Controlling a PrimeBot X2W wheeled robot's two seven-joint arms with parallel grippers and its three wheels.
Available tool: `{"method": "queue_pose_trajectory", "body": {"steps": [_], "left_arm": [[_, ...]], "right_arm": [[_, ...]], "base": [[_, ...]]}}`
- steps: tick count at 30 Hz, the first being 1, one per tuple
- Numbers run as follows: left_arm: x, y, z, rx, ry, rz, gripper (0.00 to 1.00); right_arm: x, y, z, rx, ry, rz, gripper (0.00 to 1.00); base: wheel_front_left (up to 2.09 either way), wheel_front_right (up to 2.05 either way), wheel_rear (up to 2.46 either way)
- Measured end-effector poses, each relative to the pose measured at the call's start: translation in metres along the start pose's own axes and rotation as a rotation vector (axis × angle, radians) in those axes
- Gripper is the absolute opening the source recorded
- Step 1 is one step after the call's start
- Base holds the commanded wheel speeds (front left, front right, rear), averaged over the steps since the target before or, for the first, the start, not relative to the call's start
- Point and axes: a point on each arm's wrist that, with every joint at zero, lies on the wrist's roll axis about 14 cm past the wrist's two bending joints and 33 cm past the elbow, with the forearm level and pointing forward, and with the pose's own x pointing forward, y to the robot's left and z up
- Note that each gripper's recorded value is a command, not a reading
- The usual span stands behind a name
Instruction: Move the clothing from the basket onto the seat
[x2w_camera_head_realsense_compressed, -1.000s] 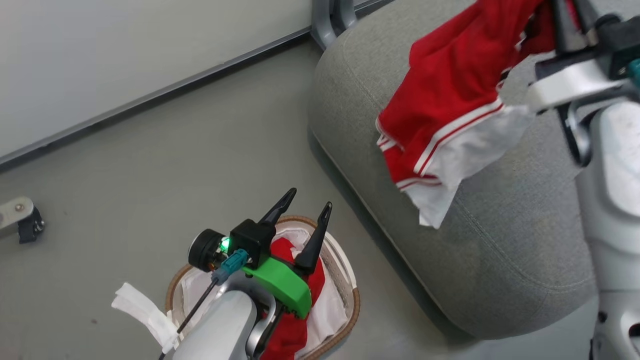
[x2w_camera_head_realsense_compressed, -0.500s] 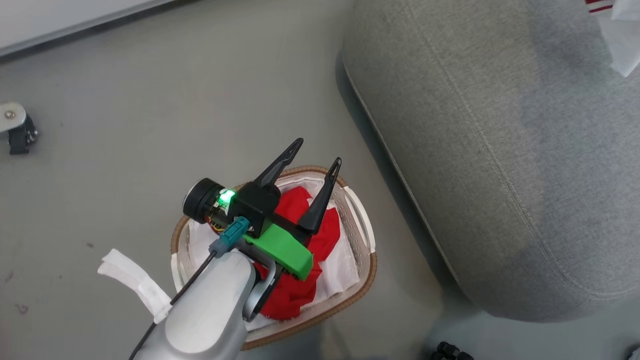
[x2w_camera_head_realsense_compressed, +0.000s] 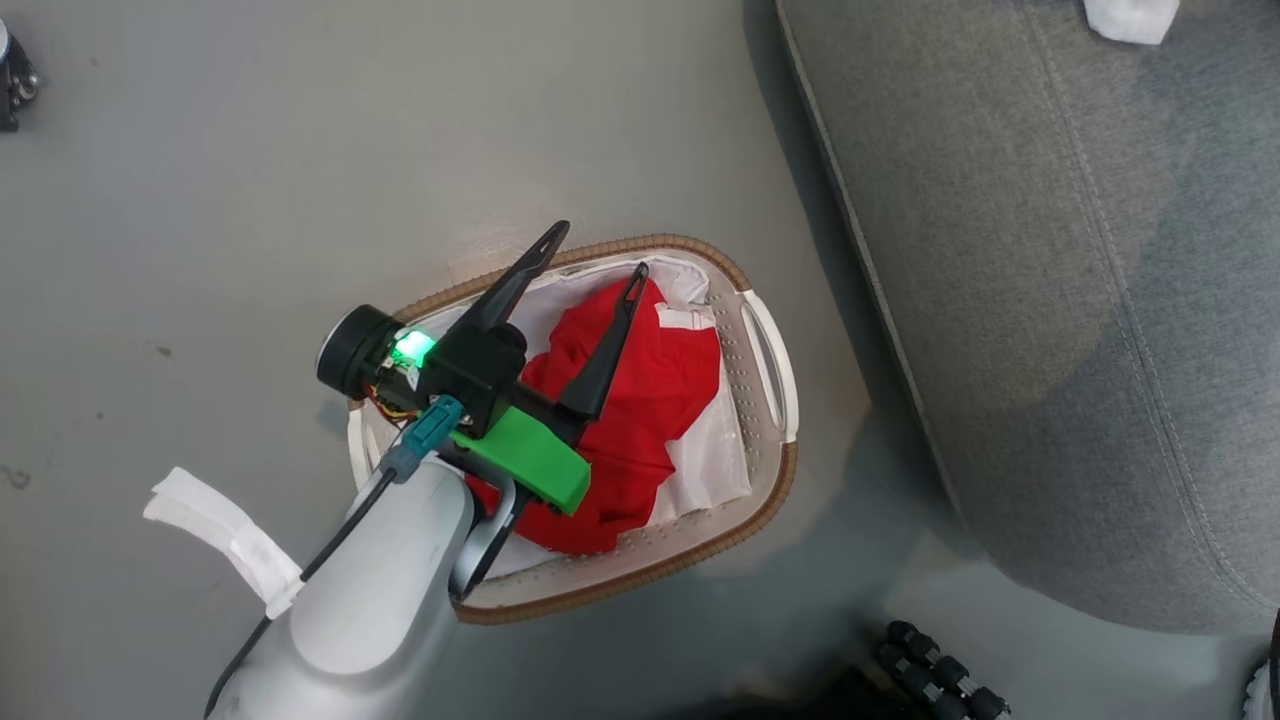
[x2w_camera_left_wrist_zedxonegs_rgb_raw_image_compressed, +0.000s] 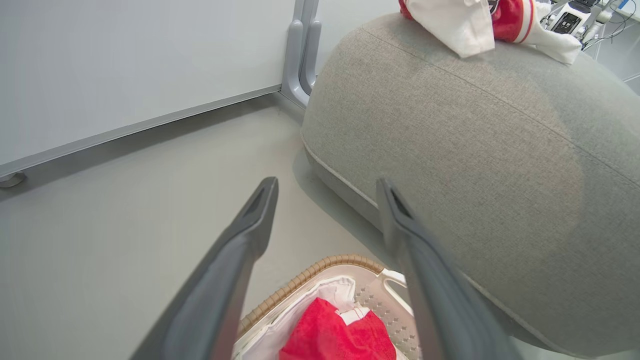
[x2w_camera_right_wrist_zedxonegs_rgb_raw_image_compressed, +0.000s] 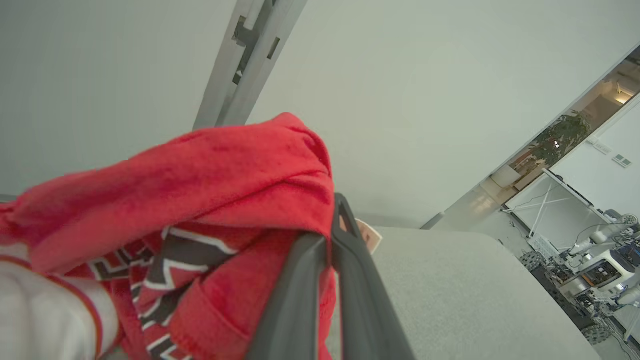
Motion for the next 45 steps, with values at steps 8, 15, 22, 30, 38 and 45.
{"method": "queue_pose_trajectory", "body": {"steps": [8, 15, 22, 30, 38, 45], "left_arm": [[-0.001, 0.009, -0.019, -0.016, 0.034, 0.011, 1.00], [0.005, -0.001, -0.017, -0.015, 0.030, -0.018, 1.00], [0.004, -0.008, -0.012, -0.004, 0.027, -0.028, 1.00], [0.000, -0.017, 0.011, 0.008, -0.009, -0.021, 1.00], [-0.009, -0.029, 0.042, 0.023, -0.062, 0.003, 1.00], [-0.028, -0.023, 0.076, 0.037, -0.128, 0.083, 1.00]], "right_arm": [[-0.031, 0.029, -0.063, -0.029, 0.159, 0.060, 0.00], [-0.058, 0.016, -0.084, -0.033, 0.229, 0.033, 0.04], [-0.079, 0.012, -0.088, -0.015, 0.253, 0.022, 1.00], [-0.105, 0.008, -0.076, 0.003, 0.229, 0.031, 1.00], [-0.120, -0.001, -0.045, 0.025, 0.149, 0.038, 1.00], [-0.117, -0.004, 0.003, 0.059, 0.023, 0.051, 1.00]], "base": [[0.00, 0.00, 0.00], [0.00, 0.00, 0.00], [0.00, 0.00, 0.00], [0.00, 0.00, 0.00], [0.00, 0.00, 0.00], [0.00, 0.00, 0.00]]}}
